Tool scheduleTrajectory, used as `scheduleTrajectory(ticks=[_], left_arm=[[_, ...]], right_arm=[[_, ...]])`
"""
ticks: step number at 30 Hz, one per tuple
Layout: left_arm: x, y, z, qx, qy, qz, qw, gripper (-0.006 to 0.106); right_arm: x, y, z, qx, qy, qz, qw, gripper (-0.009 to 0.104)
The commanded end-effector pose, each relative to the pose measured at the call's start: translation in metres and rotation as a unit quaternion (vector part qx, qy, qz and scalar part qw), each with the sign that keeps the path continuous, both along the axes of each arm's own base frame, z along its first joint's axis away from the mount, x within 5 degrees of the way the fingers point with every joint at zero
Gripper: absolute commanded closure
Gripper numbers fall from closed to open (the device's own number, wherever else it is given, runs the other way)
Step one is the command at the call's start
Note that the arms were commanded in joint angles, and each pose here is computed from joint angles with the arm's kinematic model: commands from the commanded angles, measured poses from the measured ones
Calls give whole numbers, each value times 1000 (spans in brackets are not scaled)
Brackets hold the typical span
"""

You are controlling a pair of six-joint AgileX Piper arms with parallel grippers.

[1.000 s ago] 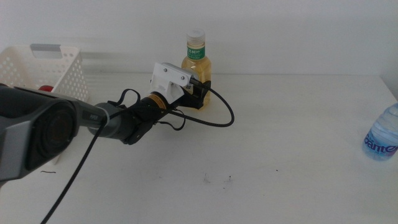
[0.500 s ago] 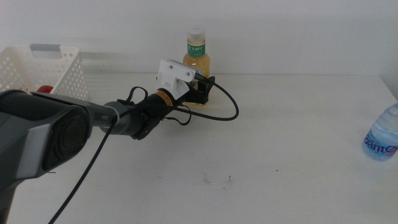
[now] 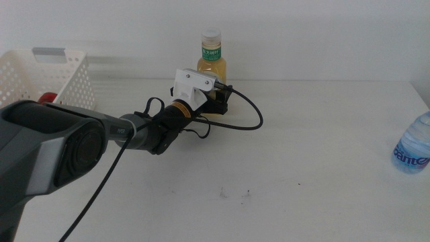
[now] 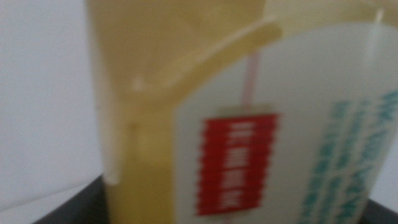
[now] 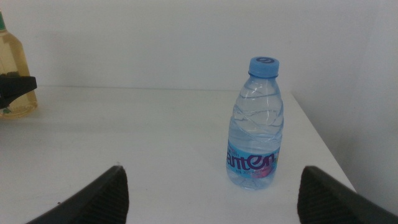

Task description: Use arms to grab the bottles and put them into the dustbin to the left of the table.

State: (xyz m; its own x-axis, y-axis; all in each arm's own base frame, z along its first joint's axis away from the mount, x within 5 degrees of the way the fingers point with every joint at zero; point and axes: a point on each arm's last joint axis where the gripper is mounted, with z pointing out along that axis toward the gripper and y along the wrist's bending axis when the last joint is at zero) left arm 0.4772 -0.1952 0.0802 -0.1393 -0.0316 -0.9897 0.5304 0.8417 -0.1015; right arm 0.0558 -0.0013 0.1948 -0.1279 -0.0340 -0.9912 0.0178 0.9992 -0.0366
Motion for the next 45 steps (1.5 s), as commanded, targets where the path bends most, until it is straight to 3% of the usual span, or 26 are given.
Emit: scheduleTrajectory(ticks=[1, 3, 7, 8, 14, 18, 24, 27, 31, 34, 38, 40, 45], left_arm=[[2, 1, 5, -12, -3, 14, 1000, 18], [2, 1, 5, -6, -7, 13, 1000, 30], [2, 1, 4, -5, -4, 12, 1000, 73], [0, 0, 11, -7, -3, -2, 1000, 101], [-29, 15, 46, -22, 27, 24, 999, 102], [-66, 34, 81, -11, 59, 53, 997, 102], [-109, 54, 157, 75, 133, 71, 986, 102], [-118, 66, 192, 79, 167, 118, 976, 102], [-123, 79, 231, 123, 193, 166, 959, 102], [-124, 81, 252, 149, 224, 163, 949, 102], [-123, 97, 285, 141, 262, 115, 948, 102], [-116, 130, 310, 102, 285, 106, 947, 102], [-108, 186, 332, 106, 360, 140, 916, 102]], right_arm=[[0, 0, 0, -7, -6, 2, 1000, 24], [0, 0, 0, -7, -6, 2, 1000, 24], [0, 0, 0, -7, -6, 2, 1000, 24], [0, 0, 0, -7, -6, 2, 1000, 24], [0, 0, 0, -7, -6, 2, 1000, 24], [0, 0, 0, -7, -6, 2, 1000, 24], [0, 0, 0, -7, -6, 2, 1000, 24], [0, 0, 0, -7, -6, 2, 1000, 24], [0, 0, 0, -7, -6, 2, 1000, 24], [0, 0, 0, -7, -6, 2, 1000, 24], [0, 0, 0, -7, -6, 2, 1000, 24], [0, 0, 0, -7, -6, 2, 1000, 24], [0, 0, 0, -7, -6, 2, 1000, 24]])
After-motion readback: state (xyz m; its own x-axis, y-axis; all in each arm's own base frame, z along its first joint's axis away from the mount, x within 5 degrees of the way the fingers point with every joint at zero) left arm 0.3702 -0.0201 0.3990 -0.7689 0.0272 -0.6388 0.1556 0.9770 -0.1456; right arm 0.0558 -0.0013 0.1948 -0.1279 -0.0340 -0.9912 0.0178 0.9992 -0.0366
